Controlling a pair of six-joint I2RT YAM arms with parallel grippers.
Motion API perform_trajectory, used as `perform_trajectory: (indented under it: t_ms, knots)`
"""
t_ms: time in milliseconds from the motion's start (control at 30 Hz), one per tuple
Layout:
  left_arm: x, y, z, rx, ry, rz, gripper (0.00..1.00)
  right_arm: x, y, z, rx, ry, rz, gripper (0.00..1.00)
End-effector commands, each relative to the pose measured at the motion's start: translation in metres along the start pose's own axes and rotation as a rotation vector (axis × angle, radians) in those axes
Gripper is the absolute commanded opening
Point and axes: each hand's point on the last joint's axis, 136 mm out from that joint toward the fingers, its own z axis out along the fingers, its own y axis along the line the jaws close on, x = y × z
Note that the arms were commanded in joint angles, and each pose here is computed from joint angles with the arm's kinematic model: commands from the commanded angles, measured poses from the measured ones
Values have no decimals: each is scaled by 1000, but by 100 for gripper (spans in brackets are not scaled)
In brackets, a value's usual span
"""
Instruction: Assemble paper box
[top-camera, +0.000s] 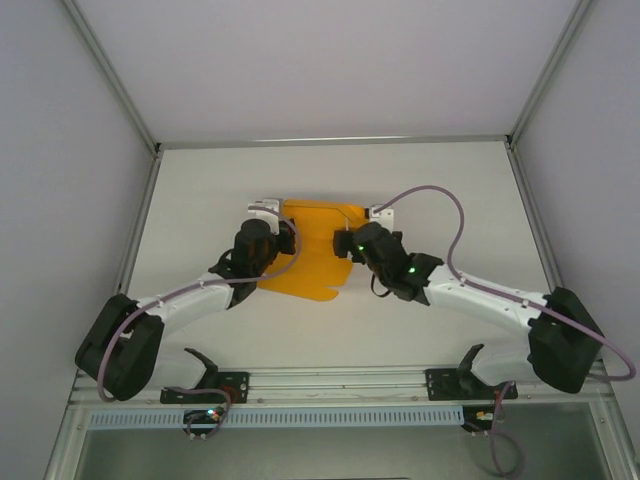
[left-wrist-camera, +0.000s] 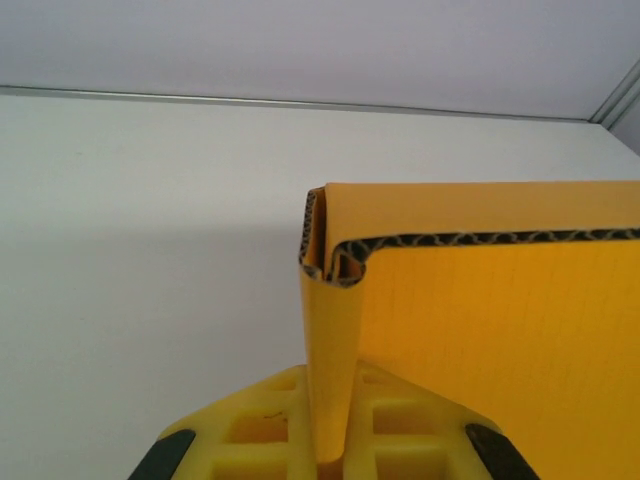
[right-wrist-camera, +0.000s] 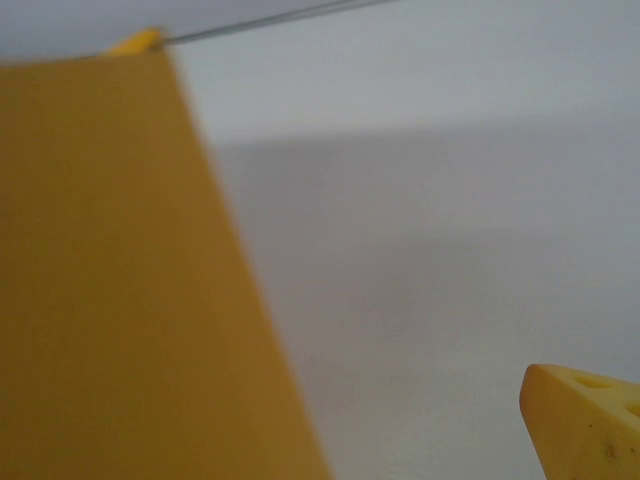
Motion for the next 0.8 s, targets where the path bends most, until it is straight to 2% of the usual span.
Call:
perform_trajectory:
  t_ms: [0,233,333,500,567,767]
  knots:
    - [-34,-31,-2,97,-71,-100,0,-19,-13,-1,180,-157,77,100]
    - [-33,-32,-3,93,-60,-109,0,-25,-12,-5,318,-236,27,100]
    - [-31,-28,-2,71,-56,-101,0,-27,-14,-10,343,-224,-7,100]
    - [-22,-8,3,-6,-24,-63,0,-26,-10,-25,231,-155,-63,100]
    - [-18,1,5,-25,-6,-70,0,-29,-15,-42,173,-134,-68,100]
    - [-12,6,8,-9,21,-75,0,-29,-35,-81,-13,-91,-83,100]
